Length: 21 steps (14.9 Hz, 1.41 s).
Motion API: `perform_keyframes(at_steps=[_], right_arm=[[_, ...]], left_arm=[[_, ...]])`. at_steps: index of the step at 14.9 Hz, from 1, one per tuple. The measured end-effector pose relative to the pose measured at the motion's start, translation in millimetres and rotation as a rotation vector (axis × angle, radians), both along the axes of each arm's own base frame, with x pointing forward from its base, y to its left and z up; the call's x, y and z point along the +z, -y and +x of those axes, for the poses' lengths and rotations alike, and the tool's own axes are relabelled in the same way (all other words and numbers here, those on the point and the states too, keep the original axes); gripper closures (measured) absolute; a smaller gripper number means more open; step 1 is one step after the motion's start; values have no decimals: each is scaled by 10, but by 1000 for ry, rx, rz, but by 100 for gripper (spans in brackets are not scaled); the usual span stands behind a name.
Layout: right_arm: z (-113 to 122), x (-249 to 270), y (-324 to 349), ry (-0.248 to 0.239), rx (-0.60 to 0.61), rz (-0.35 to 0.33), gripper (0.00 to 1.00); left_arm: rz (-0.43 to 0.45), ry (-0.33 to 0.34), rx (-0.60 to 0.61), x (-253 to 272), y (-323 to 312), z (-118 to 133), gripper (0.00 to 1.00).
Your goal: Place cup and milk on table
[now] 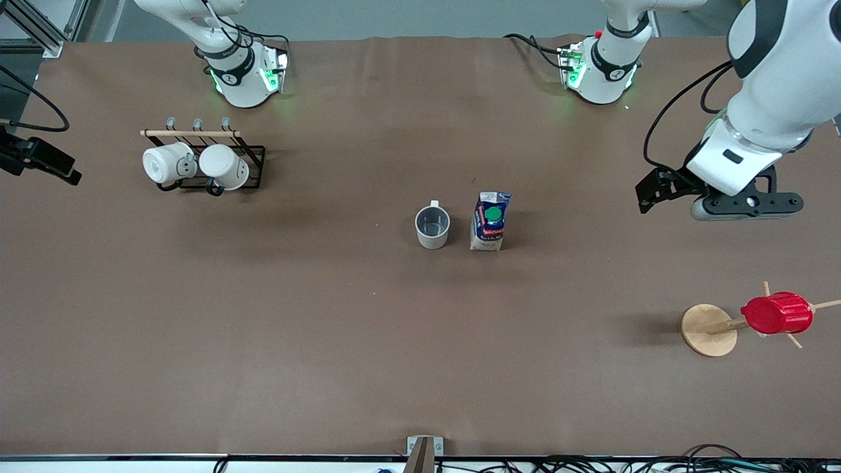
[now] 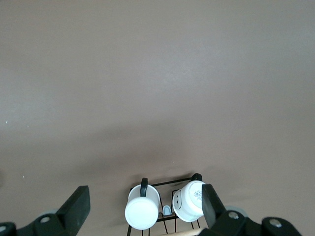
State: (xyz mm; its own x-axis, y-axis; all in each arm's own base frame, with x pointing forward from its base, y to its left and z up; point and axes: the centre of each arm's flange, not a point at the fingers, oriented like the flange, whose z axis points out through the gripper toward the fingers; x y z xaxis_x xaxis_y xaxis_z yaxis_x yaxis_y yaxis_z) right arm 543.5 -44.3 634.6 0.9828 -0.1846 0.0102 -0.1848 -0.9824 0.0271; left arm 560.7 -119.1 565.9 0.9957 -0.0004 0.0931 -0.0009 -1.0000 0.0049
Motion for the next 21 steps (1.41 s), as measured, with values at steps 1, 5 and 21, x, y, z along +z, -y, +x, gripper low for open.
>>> perform_keyframes(at_steps=[1, 5, 21], right_arm=[[0, 0, 0, 0, 0, 0, 0], [0, 0, 0, 0, 0, 0, 0], [0, 0, 5, 0, -1, 0, 0]], left_arm=[[0, 1, 3, 2, -26, 7, 0], [-4, 28, 4, 146, -98, 33, 0], [-10, -63, -27, 523, -490, -133, 1]])
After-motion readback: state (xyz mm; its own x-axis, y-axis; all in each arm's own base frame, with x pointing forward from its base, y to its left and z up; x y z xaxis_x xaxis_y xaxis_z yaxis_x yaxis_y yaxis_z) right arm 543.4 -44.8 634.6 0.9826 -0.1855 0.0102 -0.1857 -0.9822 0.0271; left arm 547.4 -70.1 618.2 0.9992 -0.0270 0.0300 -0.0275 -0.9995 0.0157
